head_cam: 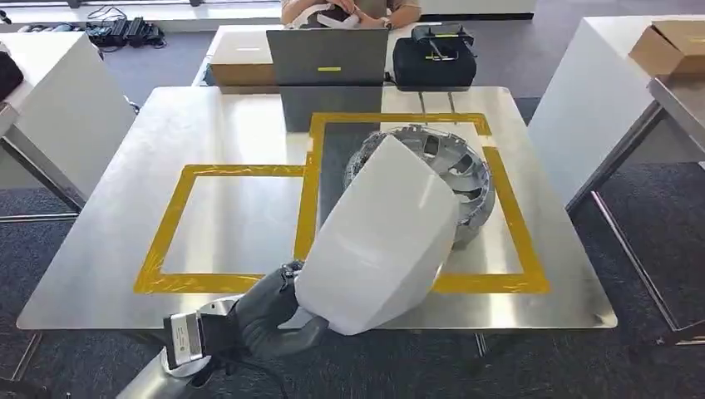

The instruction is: Take the parts from the cabinet and place them on the table.

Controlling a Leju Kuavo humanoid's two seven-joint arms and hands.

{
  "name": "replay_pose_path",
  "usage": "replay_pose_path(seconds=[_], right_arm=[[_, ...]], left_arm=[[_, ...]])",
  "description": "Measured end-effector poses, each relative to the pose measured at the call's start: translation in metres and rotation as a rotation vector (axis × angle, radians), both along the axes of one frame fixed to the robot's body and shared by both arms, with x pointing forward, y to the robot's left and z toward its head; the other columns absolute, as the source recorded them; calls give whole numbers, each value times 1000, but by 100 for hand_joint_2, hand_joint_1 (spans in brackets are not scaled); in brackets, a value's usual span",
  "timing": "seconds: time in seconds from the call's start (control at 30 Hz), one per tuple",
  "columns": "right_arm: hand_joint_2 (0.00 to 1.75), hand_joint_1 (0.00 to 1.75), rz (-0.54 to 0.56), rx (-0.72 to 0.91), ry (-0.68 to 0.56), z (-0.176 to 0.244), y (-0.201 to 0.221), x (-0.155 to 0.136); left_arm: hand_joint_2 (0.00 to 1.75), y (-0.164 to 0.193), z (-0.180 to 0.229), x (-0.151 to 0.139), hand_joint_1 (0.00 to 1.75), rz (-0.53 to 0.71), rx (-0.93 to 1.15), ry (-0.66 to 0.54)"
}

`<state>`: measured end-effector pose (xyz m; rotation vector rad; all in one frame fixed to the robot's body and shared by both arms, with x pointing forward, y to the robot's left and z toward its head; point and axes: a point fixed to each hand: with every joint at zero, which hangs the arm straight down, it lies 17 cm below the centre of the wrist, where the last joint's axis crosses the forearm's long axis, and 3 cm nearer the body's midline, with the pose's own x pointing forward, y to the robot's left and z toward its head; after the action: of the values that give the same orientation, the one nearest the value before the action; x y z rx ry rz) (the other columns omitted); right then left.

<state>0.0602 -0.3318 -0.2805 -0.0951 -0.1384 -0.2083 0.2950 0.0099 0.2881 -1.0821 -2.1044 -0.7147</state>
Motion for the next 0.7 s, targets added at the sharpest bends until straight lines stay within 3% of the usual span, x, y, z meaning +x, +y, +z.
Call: replay_pose_path(seconds=[0.47,0.7], right_arm=[[0,0,3,0,-1,0,-1,2],[0,0,9,4,0,0,2,1]], left_arm=[[175,7,-1,-6,175,24,-3,-12],[175,15,9,-2,175,102,-1,-93]])
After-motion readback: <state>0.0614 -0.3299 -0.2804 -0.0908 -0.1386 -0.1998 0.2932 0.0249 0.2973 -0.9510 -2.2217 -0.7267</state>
